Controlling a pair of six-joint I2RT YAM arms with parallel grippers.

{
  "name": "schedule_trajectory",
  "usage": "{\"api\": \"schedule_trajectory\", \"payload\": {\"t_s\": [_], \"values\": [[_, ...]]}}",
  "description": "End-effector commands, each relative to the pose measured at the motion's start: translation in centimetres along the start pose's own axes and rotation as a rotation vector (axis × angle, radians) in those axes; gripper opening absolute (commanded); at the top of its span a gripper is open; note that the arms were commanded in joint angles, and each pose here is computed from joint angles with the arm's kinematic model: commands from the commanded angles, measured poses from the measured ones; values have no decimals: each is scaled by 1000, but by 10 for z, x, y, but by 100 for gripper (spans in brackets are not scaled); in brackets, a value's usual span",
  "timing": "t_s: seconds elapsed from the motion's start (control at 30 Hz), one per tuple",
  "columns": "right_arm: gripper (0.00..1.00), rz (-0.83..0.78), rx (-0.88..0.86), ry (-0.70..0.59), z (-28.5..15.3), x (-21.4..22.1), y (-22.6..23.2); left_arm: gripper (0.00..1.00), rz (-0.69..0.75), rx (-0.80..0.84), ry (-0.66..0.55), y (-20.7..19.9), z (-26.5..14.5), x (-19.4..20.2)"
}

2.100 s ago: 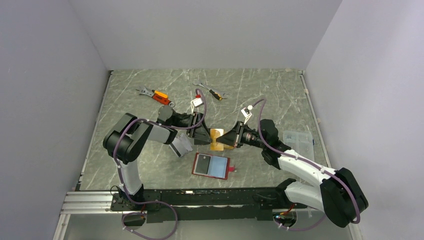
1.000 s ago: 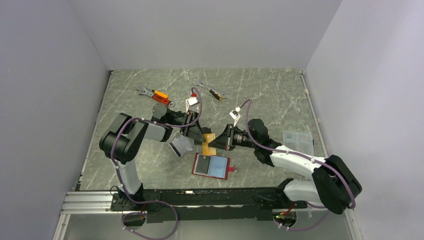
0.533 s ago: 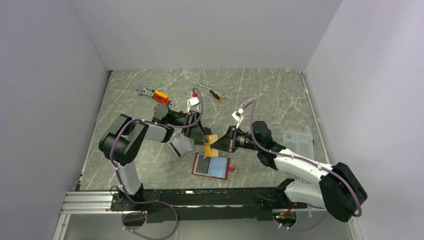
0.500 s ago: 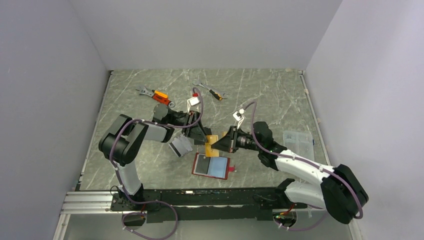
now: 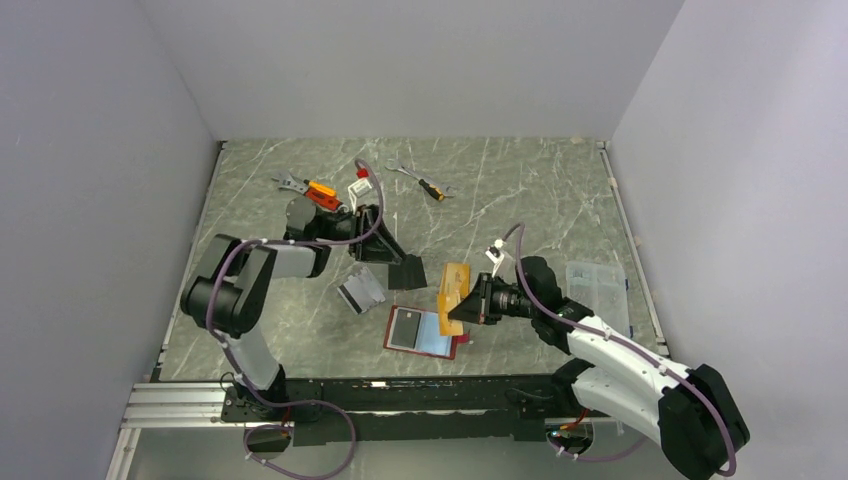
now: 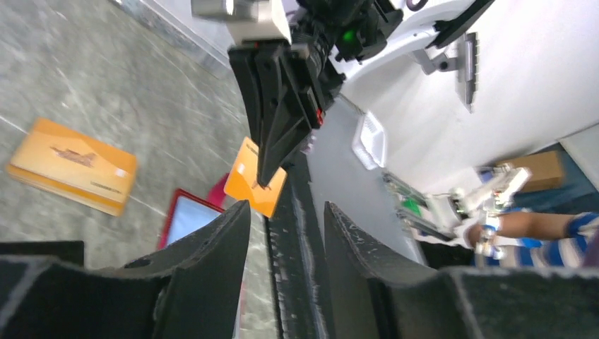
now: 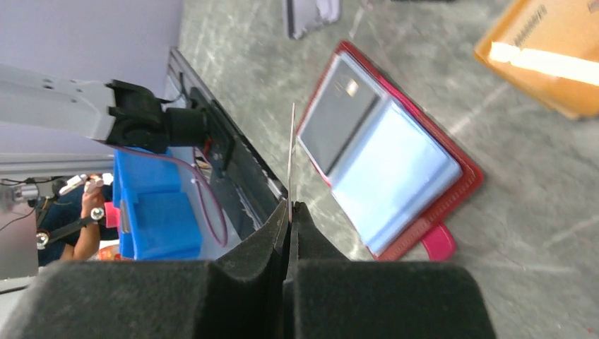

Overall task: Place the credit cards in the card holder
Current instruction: Turn over the card slot in the card holder.

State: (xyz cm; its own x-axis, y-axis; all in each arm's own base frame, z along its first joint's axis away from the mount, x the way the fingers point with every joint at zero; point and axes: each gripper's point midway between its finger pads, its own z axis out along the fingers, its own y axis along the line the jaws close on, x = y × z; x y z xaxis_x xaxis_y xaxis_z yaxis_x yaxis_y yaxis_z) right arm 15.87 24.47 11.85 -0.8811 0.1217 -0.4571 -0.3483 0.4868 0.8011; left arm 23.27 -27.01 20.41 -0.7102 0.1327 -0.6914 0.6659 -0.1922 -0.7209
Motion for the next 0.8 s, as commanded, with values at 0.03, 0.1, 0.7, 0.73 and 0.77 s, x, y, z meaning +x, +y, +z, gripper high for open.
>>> {"api": "schedule_trajectory", "payload": {"t_s": [0.03, 0.1, 0.7, 0.73, 0.77], "values": [[0, 51, 65, 46, -2, 22, -23, 69, 295, -131, -11, 5, -1, -21], [0, 53, 70, 36, -3, 22, -25, 83, 405, -313, 119, 18, 2, -14], [0, 80, 151, 20, 1, 3, -27, 99, 508, -1069, 251, 6, -112, -43], [0, 83, 162, 17, 0, 2, -27, 99, 501, -996, 256, 1, -108, -37], [0, 84, 173, 13, -1, 1, -27, 100, 489, -965, 260, 2, -105, -31]]}}
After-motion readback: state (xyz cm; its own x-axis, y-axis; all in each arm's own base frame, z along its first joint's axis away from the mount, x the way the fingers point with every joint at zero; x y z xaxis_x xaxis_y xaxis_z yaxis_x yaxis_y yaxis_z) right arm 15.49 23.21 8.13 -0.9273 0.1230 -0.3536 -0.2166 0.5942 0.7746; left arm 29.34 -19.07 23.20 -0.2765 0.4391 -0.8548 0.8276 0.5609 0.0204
